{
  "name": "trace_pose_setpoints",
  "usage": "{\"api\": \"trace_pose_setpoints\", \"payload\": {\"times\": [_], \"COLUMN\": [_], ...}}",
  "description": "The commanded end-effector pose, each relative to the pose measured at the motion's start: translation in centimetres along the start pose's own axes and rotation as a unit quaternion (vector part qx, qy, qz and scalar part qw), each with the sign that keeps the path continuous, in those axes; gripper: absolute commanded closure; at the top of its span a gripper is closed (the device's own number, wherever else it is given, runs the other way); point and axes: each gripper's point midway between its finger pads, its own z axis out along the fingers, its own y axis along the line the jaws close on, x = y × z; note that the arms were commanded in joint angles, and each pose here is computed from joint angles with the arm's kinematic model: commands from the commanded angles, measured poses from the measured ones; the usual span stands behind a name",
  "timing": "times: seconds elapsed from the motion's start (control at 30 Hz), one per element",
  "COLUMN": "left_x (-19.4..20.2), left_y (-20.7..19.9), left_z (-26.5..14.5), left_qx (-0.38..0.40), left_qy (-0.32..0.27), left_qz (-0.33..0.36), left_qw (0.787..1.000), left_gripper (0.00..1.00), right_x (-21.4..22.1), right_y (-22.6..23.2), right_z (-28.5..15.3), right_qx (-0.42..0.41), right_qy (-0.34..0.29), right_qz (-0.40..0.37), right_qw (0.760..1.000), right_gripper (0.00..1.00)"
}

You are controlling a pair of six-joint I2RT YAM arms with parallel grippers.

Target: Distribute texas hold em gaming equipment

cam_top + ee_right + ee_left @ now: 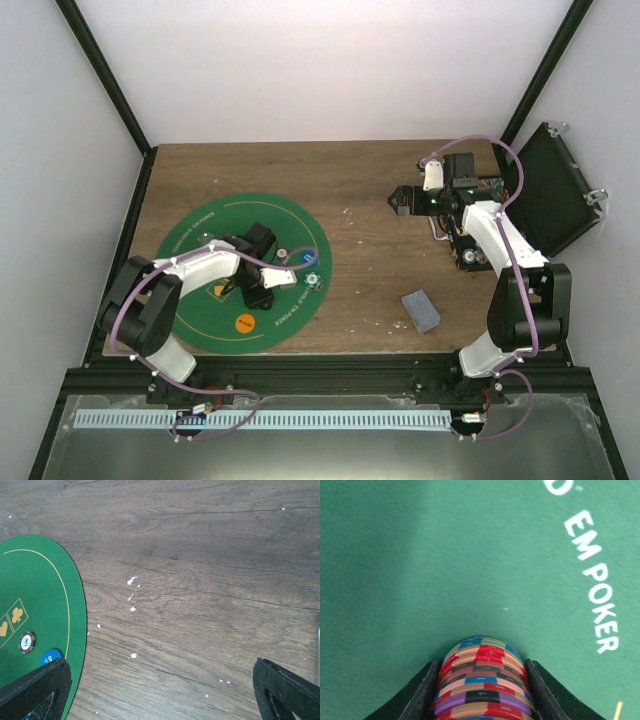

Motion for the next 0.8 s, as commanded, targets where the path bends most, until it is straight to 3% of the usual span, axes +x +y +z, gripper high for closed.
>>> {"api": "trace_pose_setpoints", "payload": {"times": [0.0, 0.27, 0.47, 0.6, 0.67, 0.77], "left_x": [3.8, 5.3, 6.1, 5.4, 4.3, 3.5], "left_y": [-5.4, -8.6, -8.3, -7.5, -6.9, -6.7], "left_z": [0.7, 0.9, 1.6, 1.6, 1.1, 0.7], "left_qx": [0.075, 0.091, 0.075, 0.056, 0.045, 0.046], "left_qy": [0.057, 0.075, 0.085, 0.077, 0.063, 0.053], "left_qz": [-0.009, 0.037, 0.042, 0.037, 0.029, 0.020], "left_qw": [0.996, 0.992, 0.993, 0.995, 0.997, 0.997], "left_gripper": [1.00, 1.00, 0.97, 0.51, 0.39, 0.32], "right_x": [-0.6, -0.6, -0.6, -0.6, -0.6, -0.6], "right_y": [0.9, 1.1, 1.2, 1.3, 1.3, 1.2], "right_z": [-0.9, -1.0, -1.1, -1.0, -1.0, -1.1], "right_qx": [-0.012, -0.019, -0.020, -0.023, -0.023, -0.022], "right_qy": [-0.014, -0.013, -0.013, -0.013, -0.013, -0.012], "right_qz": [-0.010, -0.009, -0.009, -0.009, -0.009, -0.010], "right_qw": [1.000, 1.000, 1.000, 1.000, 1.000, 1.000], "right_gripper": [0.00, 0.00, 0.00, 0.00, 0.00, 0.00]}}
